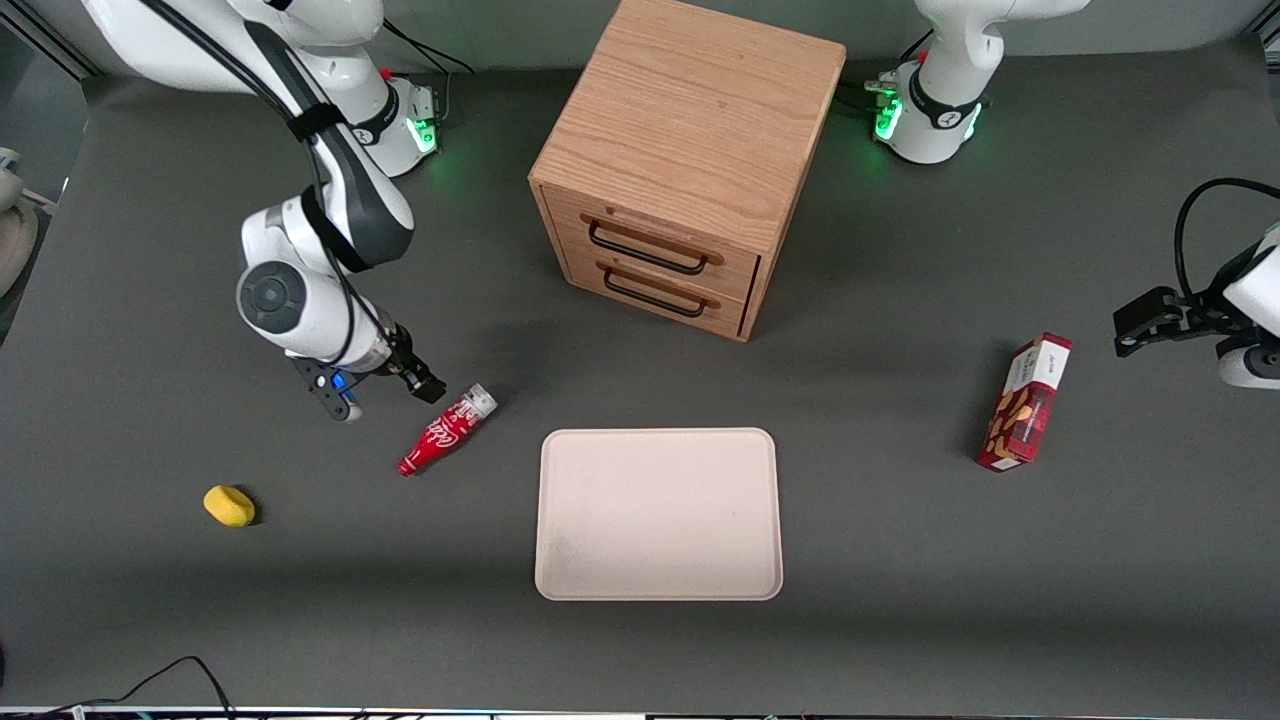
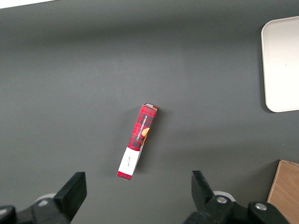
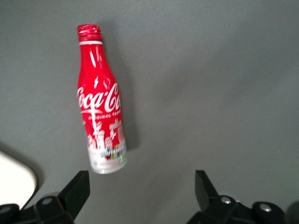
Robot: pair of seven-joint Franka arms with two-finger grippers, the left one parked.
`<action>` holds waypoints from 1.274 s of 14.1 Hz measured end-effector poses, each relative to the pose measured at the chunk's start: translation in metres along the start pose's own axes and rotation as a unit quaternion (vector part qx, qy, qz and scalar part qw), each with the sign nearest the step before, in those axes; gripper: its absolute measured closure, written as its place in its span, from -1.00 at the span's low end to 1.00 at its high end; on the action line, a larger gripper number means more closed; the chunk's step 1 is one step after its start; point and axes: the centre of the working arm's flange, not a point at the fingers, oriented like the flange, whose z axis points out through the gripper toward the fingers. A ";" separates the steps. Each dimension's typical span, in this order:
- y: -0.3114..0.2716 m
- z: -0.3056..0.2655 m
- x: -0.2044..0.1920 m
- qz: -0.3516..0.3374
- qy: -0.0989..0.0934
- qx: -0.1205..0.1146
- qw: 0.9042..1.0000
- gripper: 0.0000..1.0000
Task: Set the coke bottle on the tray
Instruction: 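Lower the right gripper around the bottle neck and close it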
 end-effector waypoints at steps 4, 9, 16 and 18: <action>-0.009 0.042 0.009 -0.001 0.000 0.007 1.000 -1.00; -0.020 0.062 0.022 -0.007 0.004 0.014 1.000 -1.00; -0.045 0.077 0.039 -0.010 0.007 0.043 0.999 -1.00; -0.046 0.089 0.040 -0.014 0.006 0.041 0.999 -1.00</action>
